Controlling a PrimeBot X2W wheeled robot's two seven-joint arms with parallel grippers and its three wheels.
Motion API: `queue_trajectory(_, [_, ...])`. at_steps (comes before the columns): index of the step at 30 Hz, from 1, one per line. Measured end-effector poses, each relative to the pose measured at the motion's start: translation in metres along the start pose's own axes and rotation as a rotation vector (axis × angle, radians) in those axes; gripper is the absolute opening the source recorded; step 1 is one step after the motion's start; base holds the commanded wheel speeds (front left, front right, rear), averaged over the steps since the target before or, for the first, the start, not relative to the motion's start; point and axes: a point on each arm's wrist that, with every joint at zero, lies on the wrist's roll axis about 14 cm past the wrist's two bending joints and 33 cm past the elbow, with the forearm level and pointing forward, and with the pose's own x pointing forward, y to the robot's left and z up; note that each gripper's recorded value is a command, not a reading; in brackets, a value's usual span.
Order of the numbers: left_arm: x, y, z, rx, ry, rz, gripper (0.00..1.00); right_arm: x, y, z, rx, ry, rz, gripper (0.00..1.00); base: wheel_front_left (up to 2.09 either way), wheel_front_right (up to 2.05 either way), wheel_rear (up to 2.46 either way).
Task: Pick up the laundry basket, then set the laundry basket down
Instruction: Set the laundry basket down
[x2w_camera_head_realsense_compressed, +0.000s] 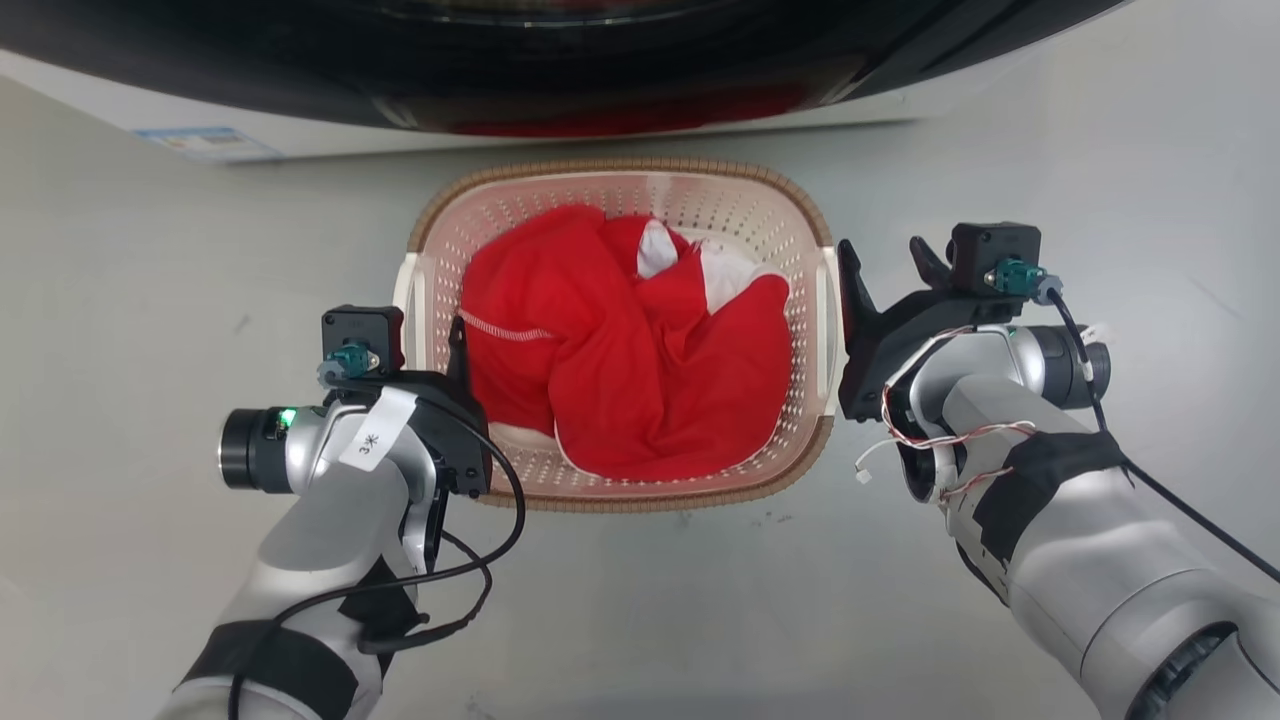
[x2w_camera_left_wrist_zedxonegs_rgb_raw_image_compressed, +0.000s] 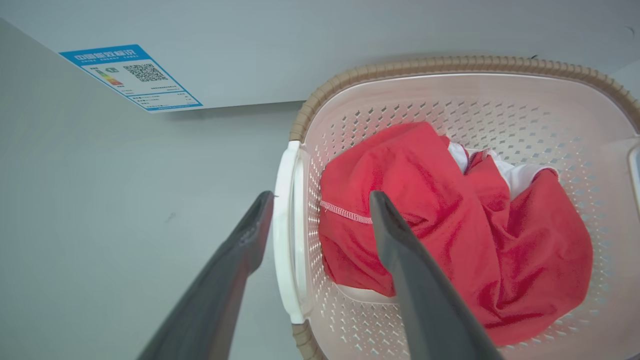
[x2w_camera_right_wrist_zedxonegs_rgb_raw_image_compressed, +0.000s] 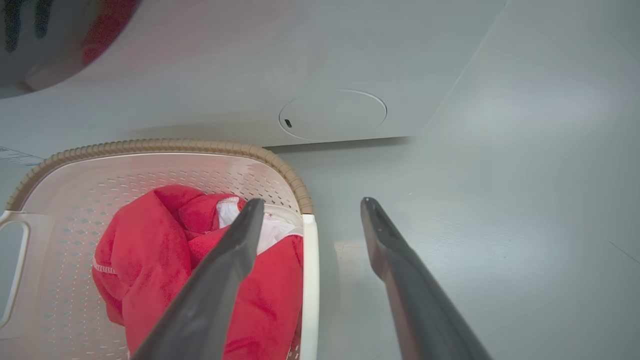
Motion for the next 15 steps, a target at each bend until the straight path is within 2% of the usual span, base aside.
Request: queue_trajectory(15, [-0.056, -0.016, 0.052, -0.046, -0.193, -0.059, 1.0, -0.059, 0.003, 0.055, 0.076, -0.16, 0.004, 1.0, 0.0, 0.0, 0.0])
